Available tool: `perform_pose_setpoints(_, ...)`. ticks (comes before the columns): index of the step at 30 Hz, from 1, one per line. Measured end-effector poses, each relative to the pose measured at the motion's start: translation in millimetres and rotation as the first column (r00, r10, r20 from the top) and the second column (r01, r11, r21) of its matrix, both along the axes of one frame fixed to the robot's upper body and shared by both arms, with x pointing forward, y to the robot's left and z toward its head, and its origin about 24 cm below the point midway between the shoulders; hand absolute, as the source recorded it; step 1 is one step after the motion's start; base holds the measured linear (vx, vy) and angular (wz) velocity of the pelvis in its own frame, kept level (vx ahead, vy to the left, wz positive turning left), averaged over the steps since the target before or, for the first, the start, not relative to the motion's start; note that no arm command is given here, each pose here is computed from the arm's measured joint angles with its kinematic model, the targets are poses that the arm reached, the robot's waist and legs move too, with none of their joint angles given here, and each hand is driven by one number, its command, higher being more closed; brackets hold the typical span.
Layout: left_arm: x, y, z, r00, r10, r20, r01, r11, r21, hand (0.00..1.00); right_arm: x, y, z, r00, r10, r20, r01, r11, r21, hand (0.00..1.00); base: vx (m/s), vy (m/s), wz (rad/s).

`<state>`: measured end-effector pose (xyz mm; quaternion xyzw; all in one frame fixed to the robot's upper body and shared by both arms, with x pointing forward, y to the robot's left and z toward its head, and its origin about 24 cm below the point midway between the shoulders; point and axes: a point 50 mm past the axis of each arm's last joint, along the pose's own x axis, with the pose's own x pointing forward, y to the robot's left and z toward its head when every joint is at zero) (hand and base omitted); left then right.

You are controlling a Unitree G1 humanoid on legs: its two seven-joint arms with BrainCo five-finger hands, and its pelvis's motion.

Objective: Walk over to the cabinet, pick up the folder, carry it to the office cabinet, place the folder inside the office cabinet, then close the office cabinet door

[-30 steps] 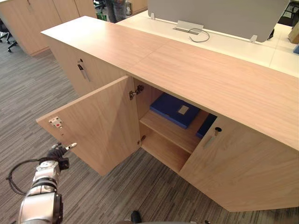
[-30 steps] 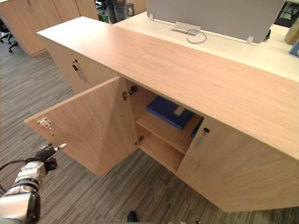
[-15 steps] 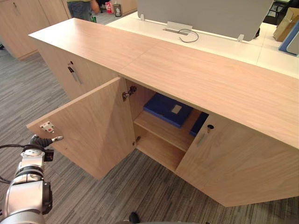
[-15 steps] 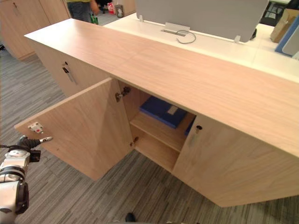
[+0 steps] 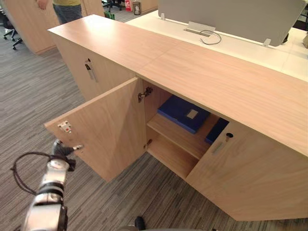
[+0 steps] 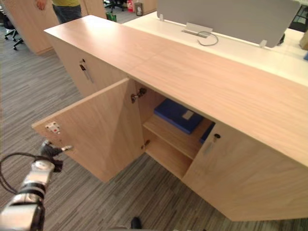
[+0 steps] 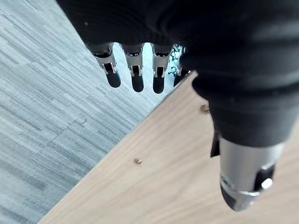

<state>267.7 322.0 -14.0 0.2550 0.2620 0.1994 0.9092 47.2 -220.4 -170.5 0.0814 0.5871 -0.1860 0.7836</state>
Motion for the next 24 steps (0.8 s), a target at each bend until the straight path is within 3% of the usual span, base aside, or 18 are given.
perform_pose_setpoints(5, -27, -54, -33, 0.977, -0.206, -0.063, 0.205, 0.979, -0.021, 0.00, 0, 2, 0, 1.000, -0.002, 0.000, 0.002, 1.000, -0.002, 0.00, -0.03, 0.028, 0.22)
perform_pose_setpoints(9, -49, -112, -54, 0.891, -0.441, -0.110, 0.428, 0.895, -0.127, 0.00, 1, 2, 0, 1.000, -0.001, -0.003, 0.001, 1.000, -0.013, 0.00, -0.10, 0.051, 0.18)
perform_pose_setpoints(13, -75, -187, -57, 0.685, -0.728, -0.042, 0.690, 0.666, -0.285, 0.00, 4, 3, 0, 0.999, 0.053, -0.005, -0.053, 0.998, -0.029, 0.00, -0.11, 0.057, -0.01)
perform_pose_setpoints(15, -82, -225, -43, 0.567, -0.819, 0.088, 0.789, 0.509, -0.345, 0.00, 7, 3, 1, 0.997, 0.079, 0.006, -0.079, 0.996, -0.042, 0.00, -0.07, 0.045, -0.08)
perform_pose_setpoints(17, -84, -247, -29, 0.517, -0.827, 0.218, 0.824, 0.413, -0.389, 0.00, 8, 2, 2, 0.995, 0.094, 0.017, -0.093, 0.994, -0.051, 0.00, -0.04, 0.030, -0.13)
perform_pose_setpoints(20, -82, -254, -22, 0.550, -0.772, 0.318, 0.797, 0.372, -0.475, 0.00, 7, 1, 2, 0.995, 0.096, 0.019, -0.094, 0.994, -0.055, 0.00, -0.01, 0.010, -0.13)
perform_pose_setpoints(24, -85, -235, -37, 0.662, -0.695, 0.281, 0.699, 0.436, -0.567, 0.00, 6, 2, 2, 0.991, 0.132, 0.008, -0.131, 0.990, -0.056, 0.00, 0.01, -0.008, -0.02)
